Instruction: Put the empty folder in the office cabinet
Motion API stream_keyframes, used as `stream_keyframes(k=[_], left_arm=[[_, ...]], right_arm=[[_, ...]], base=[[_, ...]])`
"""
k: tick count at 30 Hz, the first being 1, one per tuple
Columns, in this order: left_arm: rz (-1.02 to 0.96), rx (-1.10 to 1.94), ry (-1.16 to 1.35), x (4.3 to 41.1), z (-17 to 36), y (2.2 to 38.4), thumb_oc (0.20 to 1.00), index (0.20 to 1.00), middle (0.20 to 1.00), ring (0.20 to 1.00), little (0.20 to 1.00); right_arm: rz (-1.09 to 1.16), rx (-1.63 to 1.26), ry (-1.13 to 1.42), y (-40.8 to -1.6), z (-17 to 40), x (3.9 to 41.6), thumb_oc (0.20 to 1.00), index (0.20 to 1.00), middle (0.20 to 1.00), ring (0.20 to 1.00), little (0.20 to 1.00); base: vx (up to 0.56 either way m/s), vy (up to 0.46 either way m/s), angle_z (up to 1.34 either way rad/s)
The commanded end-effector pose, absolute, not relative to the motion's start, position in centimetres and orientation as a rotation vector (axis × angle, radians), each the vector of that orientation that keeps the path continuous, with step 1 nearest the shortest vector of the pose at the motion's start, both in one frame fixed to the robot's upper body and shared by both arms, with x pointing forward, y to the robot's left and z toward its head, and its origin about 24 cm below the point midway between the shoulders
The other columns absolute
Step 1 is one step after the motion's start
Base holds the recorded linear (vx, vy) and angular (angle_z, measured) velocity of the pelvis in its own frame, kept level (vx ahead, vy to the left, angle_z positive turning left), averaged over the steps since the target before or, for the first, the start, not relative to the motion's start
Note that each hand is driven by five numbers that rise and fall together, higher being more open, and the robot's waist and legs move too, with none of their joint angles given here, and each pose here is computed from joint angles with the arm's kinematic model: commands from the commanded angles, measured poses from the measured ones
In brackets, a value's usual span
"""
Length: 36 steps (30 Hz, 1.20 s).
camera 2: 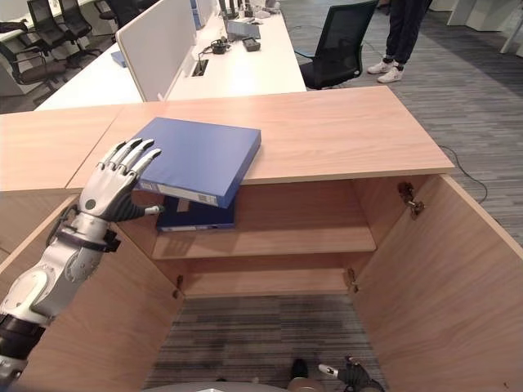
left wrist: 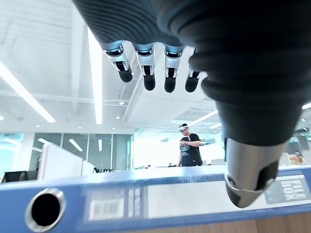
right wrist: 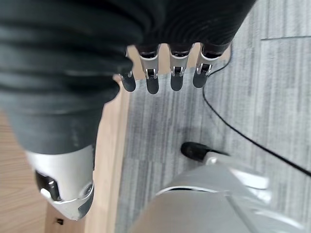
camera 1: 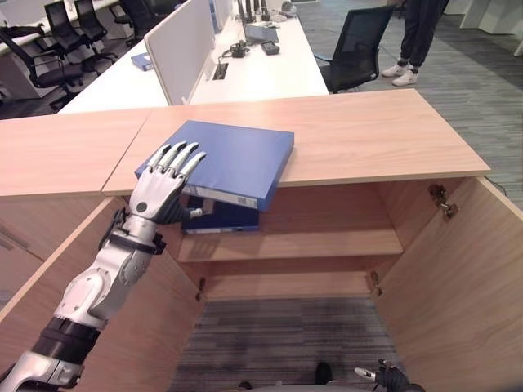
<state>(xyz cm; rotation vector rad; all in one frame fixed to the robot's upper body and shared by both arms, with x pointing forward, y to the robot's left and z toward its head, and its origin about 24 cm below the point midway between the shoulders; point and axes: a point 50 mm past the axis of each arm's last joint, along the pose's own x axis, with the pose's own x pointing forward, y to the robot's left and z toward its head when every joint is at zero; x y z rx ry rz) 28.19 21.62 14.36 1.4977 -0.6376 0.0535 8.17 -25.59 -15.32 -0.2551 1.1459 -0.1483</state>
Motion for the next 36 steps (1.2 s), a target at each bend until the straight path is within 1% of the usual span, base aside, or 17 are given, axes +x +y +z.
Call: stream_keyframes(k=[1, 19, 36], left_arm=[[0.134, 1.594, -0.740, 29.6, 17.2, 21.9, 1.000, 1.000, 1.000, 1.000, 1.000], [0.040, 1.734, -0.638, 33.9, 15.3, 19.9, 1.000, 1.000, 1.000, 1.000, 1.000], [0.067, 1.726, -0.566, 35.0, 14.5, 20.0, 1.000, 1.000, 1.000, 1.000, 1.000]], right_arm=[[-0.144, -0.309, 1.073, -26.2, -14.5, 11.0, 1.000, 1.000, 1.000, 1.000, 1.000], [-0.181, -0.323, 1.111, -27.3, -14.5, 10.2, 1.000, 1.000, 1.000, 1.000, 1.000], [-0.198, -0.307, 1.130, -27.5, -14.6, 9.6, 1.000, 1.000, 1.000, 1.000, 1.000]], base=[[0.00, 0.000, 0.00], [0.02, 0.009, -0.02], [0.00, 0.001, 0.00]])
